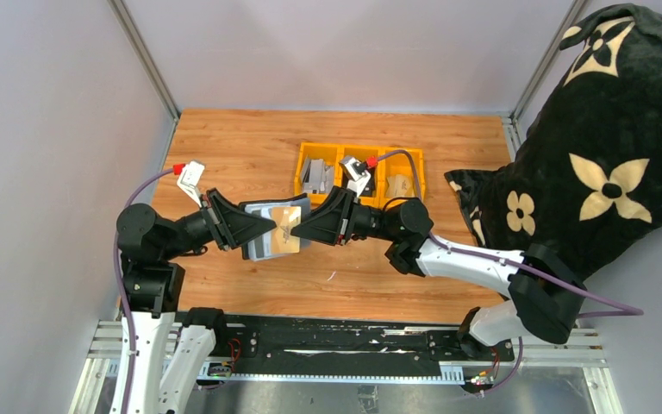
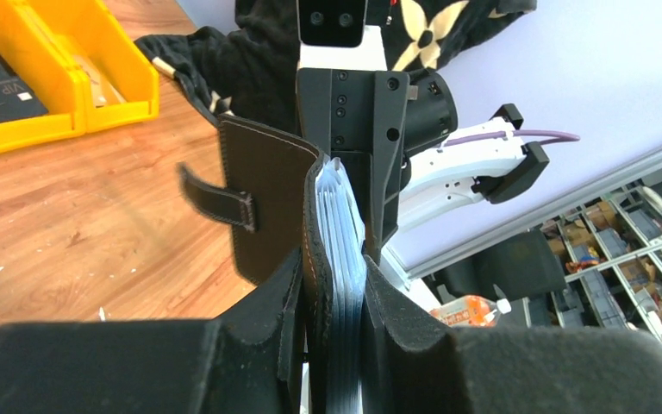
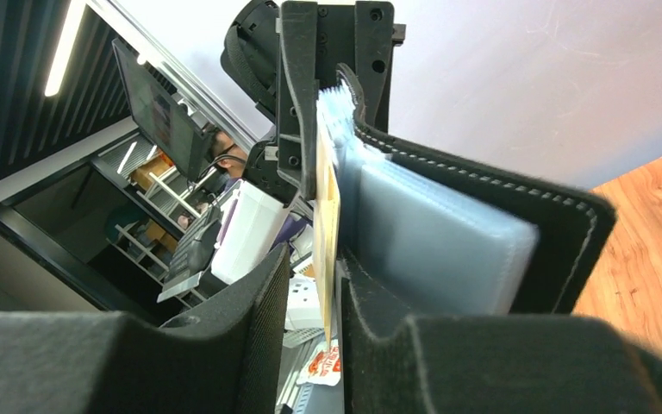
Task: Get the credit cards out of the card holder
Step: Remove the credit card from the card holder, then place the credit card in the storage box.
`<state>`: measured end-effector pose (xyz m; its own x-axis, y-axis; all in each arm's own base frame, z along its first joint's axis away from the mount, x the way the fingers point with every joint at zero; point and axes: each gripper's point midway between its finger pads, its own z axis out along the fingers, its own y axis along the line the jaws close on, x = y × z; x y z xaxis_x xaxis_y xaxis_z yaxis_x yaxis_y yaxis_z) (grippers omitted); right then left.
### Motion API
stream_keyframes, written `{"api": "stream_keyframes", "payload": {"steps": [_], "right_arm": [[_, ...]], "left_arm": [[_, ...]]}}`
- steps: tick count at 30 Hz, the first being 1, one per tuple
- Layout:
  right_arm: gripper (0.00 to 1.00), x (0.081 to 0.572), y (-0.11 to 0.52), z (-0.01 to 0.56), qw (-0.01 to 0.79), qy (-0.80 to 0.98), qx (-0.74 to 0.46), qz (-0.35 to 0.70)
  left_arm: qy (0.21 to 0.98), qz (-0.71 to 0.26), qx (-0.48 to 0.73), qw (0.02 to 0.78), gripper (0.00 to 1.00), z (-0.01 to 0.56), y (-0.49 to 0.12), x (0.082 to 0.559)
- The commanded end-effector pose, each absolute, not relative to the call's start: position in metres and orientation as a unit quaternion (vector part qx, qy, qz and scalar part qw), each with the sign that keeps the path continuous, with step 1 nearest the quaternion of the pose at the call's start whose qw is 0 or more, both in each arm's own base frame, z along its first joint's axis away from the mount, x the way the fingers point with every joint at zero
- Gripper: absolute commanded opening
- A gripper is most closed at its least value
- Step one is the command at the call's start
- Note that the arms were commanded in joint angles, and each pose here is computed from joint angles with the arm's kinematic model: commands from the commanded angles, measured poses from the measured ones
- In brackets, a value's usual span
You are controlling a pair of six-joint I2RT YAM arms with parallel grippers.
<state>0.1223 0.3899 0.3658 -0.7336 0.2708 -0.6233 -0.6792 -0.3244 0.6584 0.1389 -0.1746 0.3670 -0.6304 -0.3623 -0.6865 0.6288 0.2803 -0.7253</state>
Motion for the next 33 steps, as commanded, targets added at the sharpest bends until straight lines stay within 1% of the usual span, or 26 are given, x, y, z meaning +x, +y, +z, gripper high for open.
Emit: {"api": "stream_keyframes", "payload": {"steps": [1,3,4,15,20,23,24,25,27,31,33], "right_arm": [[0.17,0.115,0.392,0.379,0.301,0.477,-0.223,0.795],[0.05,0.117,0.390,0.378,0.300,0.480,-0.223,0.793],[0.00,0.119,0.387,0.377,0.302,0.483,-0.220,0.792],[0.00,0.134,0.354,0.370,0.315,0.495,-0.221,0.779],[0.00,0.160,0.326,0.354,0.336,0.534,-0.212,0.746],[0.00,0.190,0.304,0.336,0.358,0.595,-0.197,0.692],[0.00,0.205,0.296,0.316,0.356,0.642,-0.181,0.655],[0.00,0.218,0.286,0.315,0.373,0.658,-0.167,0.633],[0.00,0.244,0.262,0.285,0.384,0.723,-0.142,0.556],[0.00,0.300,0.203,0.239,0.406,0.813,-0.065,0.412],[0.00,0.321,0.180,0.221,0.410,0.836,-0.037,0.363]], "left_arm": [[0.678,-0.579,0.115,0.439,0.00,0.377,-0.173,0.134],[0.678,-0.579,0.116,0.439,0.00,0.377,-0.173,0.134],[0.678,-0.579,0.116,0.439,0.00,0.377,-0.173,0.134],[0.673,-0.583,0.119,0.439,0.02,0.382,-0.174,0.134],[0.673,-0.582,0.121,0.440,0.02,0.380,-0.174,0.134],[0.675,-0.578,0.125,0.442,0.02,0.379,-0.174,0.135],[0.675,-0.575,0.126,0.445,0.02,0.378,-0.173,0.135],[0.677,-0.572,0.126,0.447,0.02,0.377,-0.173,0.136],[0.681,-0.564,0.129,0.449,0.03,0.373,-0.172,0.139],[0.698,-0.544,0.128,0.448,0.05,0.360,-0.170,0.147],[0.706,-0.539,0.130,0.442,0.07,0.353,-0.169,0.150]]}}
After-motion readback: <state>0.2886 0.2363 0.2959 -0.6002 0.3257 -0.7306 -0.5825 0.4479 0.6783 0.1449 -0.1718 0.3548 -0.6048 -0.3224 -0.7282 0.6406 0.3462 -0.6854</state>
